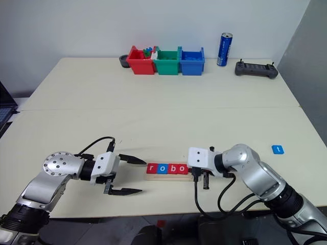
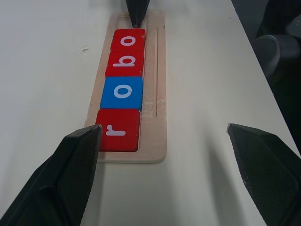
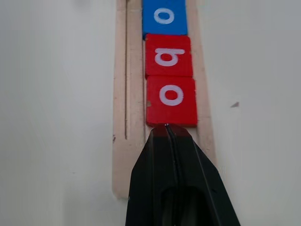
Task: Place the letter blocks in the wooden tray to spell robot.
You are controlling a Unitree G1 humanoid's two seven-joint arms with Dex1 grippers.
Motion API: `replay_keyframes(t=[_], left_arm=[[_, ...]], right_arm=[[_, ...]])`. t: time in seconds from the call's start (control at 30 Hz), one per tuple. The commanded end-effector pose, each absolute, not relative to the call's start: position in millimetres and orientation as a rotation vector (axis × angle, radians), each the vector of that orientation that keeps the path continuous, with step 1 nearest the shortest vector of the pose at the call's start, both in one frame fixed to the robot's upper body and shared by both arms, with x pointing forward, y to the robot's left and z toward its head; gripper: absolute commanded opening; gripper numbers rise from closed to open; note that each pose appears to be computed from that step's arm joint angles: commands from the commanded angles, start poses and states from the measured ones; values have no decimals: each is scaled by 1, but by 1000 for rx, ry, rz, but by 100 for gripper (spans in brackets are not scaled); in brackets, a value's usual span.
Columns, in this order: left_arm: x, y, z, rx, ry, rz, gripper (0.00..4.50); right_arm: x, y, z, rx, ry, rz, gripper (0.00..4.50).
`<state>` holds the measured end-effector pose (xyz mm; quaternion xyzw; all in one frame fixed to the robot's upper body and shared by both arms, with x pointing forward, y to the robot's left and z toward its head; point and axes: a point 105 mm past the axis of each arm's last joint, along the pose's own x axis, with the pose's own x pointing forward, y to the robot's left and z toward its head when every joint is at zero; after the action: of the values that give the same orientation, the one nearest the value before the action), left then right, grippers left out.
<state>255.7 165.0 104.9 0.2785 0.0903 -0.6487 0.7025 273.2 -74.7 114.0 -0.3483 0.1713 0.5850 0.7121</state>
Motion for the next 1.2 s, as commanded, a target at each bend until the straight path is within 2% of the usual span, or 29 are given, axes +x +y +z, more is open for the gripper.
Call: replay_keyframes(t=[0.03,0.1,0.2,0.4,0.6,0.73,0.93,1.07,1.13,1.2], left_arm=[[258,161,116,628,149,-1437,450],[257,160,117,621,145,-1436,450],[255,158,118,619,140,-1436,450],[256,155,124,637,118,-1441,450],[259,147,130,641,91,-1470,450],[261,144,132,648,87,-1481,450],[263,143,132,653,84,-1483,450],[262,146,130,653,90,-1476,450],[261,148,128,653,95,-1467,450],[260,150,127,652,100,-1460,450]], right_arm=[[277,-86,152,-725,266,1212,61],[281,-97,161,-671,244,1116,128],[289,-131,166,-550,213,865,233],[279,-204,168,-363,161,457,446],[272,-282,141,-297,204,74,446],[281,-311,125,-231,221,-96,446],[299,-328,97,-108,324,-157,446],[299,-330,80,-63,434,-166,446],[295,-324,73,-30,479,-150,410],[291,-321,68,-13,504,-149,351]])
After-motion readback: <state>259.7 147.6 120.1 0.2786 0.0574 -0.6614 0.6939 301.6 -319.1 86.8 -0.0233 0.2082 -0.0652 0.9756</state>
